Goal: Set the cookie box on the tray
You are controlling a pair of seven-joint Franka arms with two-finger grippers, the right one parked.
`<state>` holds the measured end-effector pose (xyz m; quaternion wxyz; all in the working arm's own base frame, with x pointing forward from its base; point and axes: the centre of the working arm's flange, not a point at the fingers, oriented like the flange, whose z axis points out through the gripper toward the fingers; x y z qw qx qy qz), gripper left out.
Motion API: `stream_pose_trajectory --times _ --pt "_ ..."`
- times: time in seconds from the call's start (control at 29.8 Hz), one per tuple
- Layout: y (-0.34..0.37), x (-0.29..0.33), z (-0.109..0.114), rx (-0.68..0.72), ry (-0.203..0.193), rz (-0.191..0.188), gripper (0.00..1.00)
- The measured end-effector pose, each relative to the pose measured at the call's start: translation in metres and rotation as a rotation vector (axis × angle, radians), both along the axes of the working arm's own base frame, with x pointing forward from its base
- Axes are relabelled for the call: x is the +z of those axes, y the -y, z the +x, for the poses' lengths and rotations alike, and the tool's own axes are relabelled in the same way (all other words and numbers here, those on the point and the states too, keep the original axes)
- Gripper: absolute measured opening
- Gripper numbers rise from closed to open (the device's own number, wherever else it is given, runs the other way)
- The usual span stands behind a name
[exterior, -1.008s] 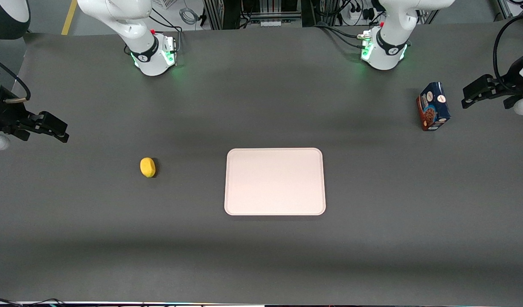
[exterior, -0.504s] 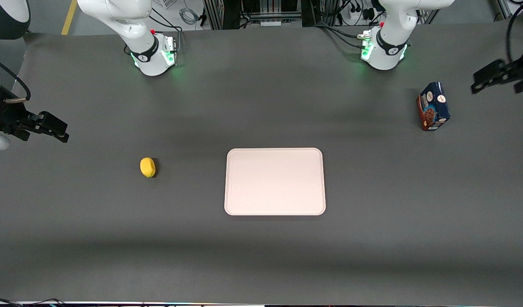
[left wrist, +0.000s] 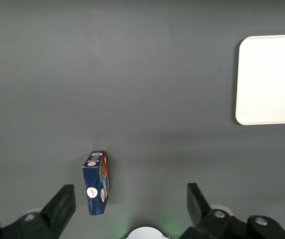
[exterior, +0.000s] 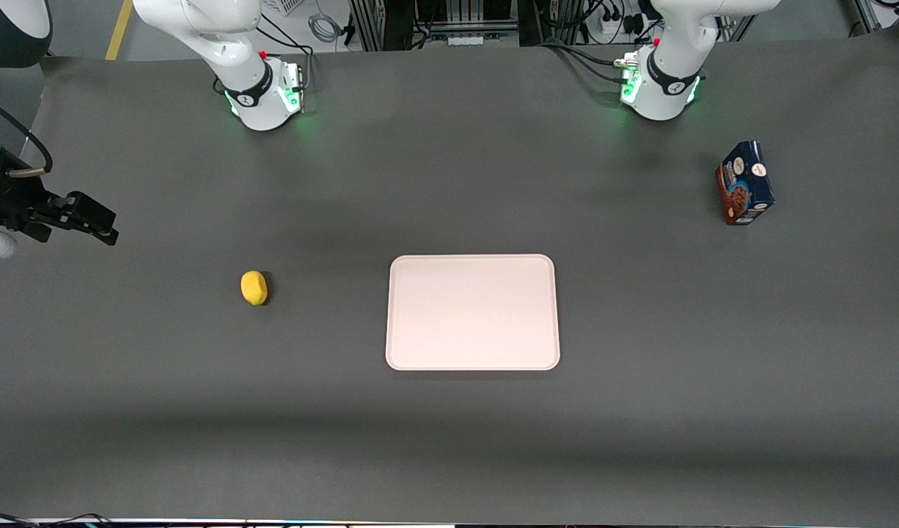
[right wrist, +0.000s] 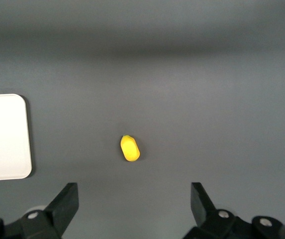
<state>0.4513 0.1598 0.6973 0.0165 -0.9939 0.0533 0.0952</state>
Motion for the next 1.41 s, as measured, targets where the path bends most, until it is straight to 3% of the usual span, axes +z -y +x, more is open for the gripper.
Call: stream_pose_trajectory --times 0.17,0.44,0.81,1.11,1.24,1.41 --pt "-0.013 -0.038 -0.006 -0.007 -0.014 -0.01 1.0" --pt "0.0 -0.155 -0.018 0.031 0.037 -0.009 1.0" --pt "0.031 -0.301 -0.064 0.031 0.081 -0.029 1.0" --pt "0.002 -0.357 -0.1 0.051 0.096 0.002 1.0" --pt "-0.002 -0.37 -0.109 0.059 0.111 -0.003 1.0" --pt "0.005 -0.386 -0.119 0.094 0.104 -0.01 1.0"
